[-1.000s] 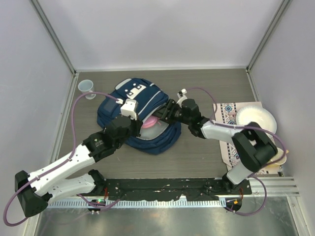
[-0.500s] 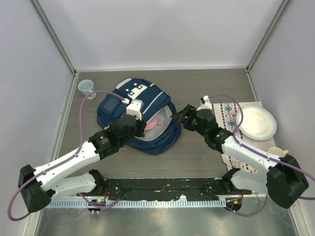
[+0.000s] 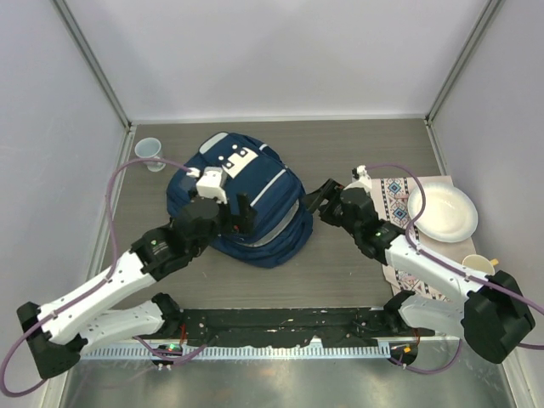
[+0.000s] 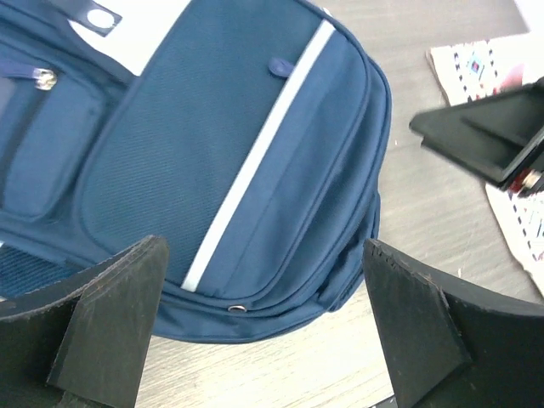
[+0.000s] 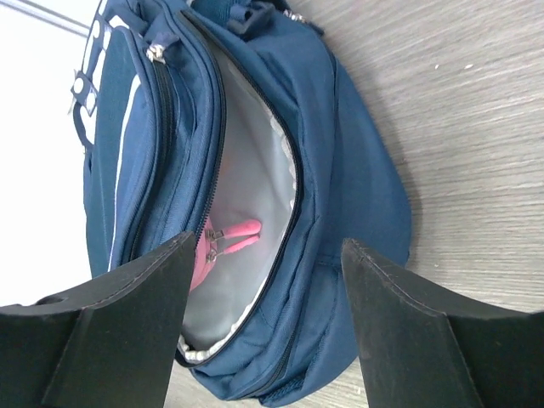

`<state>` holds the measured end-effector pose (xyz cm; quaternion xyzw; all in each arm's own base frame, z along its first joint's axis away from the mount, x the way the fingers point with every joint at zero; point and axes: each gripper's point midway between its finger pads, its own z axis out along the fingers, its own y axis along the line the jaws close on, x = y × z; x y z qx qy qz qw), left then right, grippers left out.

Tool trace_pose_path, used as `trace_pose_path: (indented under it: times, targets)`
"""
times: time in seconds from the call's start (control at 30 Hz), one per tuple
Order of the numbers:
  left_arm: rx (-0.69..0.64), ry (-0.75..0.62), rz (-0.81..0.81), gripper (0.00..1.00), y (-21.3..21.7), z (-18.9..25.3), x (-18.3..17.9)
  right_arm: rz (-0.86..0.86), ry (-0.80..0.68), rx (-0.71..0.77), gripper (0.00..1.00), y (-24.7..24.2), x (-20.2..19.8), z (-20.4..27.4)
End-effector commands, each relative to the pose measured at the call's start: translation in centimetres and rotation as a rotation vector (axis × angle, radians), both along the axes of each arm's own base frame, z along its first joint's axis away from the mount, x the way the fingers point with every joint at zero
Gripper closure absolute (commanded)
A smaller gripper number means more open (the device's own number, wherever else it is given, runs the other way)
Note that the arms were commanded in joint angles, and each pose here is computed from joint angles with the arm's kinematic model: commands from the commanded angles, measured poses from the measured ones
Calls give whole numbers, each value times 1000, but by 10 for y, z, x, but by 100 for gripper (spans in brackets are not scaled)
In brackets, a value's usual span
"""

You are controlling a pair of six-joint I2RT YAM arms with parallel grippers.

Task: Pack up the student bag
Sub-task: Adjust the student bag at the center of the board.

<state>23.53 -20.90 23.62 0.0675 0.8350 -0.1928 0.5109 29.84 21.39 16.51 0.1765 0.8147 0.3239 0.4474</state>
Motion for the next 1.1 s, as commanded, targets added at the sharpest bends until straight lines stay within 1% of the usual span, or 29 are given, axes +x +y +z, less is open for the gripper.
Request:
trace_pose_path:
  times: [0.0,0.07,0.1,0.13,0.23,0.27,0.3,0.37,0.47,0.6,0.63,0.73,0.8,0.87,0.9,0.97,1.0,1.07]
  targets:
    - [4,14,193,0,39,-2,6,61,-22,90,25,19,1,16]
    - [44,83,247,1,53,-21,7,128,-39,129,25,30,-7,26]
    - [35,113,276,0,56,-28,6,146,-69,155,25,35,-7,36]
    - [34,132,300,0,61,-34,7,158,-72,163,21,37,-8,38]
    - [-15,166,354,1,70,-49,5,182,-74,164,21,45,-7,43]
    - [-61,149,356,0,70,-45,6,185,-73,163,21,47,-7,42]
    - [-76,168,350,0,70,-54,4,190,-60,151,20,50,-6,34]
    - [-131,169,365,0,72,-55,7,228,-27,140,20,57,-8,22]
    - [-166,196,366,0,73,-65,7,225,70,100,20,60,-7,-14]
    - [-187,198,376,0,77,-78,9,216,100,71,20,59,-5,-34]
    - [-214,185,364,0,74,-76,12,212,115,60,20,60,-3,-41]
    - [-246,175,365,0,76,-84,17,222,119,59,21,65,1,-44]
    - [-251,190,381,0,80,-93,18,226,137,56,24,68,4,-51]
    - [-257,190,393,1,83,-97,20,224,150,54,29,72,7,-56]
    - [-253,199,408,3,87,-104,20,219,161,46,35,72,8,-58]
    - [-262,189,421,6,90,-106,22,204,164,34,40,71,12,-59]
    - [-262,193,437,8,94,-112,22,199,173,26,44,70,13,-62]
    - [-280,172,444,12,96,-112,27,195,176,22,47,69,13,-64]
